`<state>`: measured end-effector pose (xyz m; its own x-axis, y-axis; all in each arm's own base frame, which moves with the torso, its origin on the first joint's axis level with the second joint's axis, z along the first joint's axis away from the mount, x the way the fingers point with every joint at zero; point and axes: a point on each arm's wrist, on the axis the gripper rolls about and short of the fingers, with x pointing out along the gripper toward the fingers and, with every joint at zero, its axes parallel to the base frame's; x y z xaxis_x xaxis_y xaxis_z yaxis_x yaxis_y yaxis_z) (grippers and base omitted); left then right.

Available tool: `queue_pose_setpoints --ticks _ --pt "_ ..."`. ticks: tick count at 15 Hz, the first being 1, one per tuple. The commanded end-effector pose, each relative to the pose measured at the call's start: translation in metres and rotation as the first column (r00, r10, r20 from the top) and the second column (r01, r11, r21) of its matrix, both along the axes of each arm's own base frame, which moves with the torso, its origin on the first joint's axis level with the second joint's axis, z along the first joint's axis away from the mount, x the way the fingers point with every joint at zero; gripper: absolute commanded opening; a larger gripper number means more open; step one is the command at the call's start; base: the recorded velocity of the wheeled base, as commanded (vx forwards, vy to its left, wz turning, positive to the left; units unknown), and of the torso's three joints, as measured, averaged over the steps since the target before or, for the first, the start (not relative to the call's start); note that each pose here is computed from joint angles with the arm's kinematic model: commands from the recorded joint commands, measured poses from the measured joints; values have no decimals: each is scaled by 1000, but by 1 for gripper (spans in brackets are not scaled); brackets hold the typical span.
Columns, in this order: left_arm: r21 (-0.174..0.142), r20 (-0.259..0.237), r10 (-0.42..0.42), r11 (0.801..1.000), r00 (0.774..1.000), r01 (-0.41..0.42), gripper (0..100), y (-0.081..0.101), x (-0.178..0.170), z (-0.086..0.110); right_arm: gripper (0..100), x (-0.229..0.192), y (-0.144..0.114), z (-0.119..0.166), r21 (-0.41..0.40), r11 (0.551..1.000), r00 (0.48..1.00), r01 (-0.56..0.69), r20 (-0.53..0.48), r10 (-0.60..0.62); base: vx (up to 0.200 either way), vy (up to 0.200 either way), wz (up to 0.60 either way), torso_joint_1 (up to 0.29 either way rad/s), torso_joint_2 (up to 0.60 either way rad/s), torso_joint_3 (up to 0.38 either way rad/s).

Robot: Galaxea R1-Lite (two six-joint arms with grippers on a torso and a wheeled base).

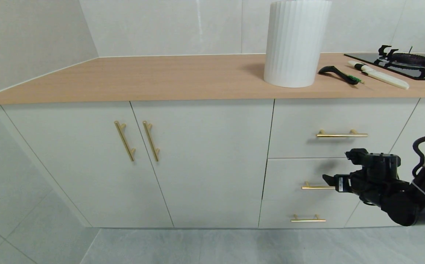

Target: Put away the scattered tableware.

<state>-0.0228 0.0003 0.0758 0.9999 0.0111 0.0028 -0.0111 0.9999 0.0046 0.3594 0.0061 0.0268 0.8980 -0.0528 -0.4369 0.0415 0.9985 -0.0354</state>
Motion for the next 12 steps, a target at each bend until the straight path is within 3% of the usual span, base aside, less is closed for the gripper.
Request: queue_pose_setpoints --ticks 1,12 --pt "0 -1 1 1000 1000 -1 100 0 0 0 100 2 0 -18 -5 1000 999 7 -40 -7 0 0 0 0 0 0" --pt "0 -1 1 1000 1000 -1 100 0 0 0 100 22 0 -47 -37 998 998 57 10 -57 0 0 0 0 0 0"
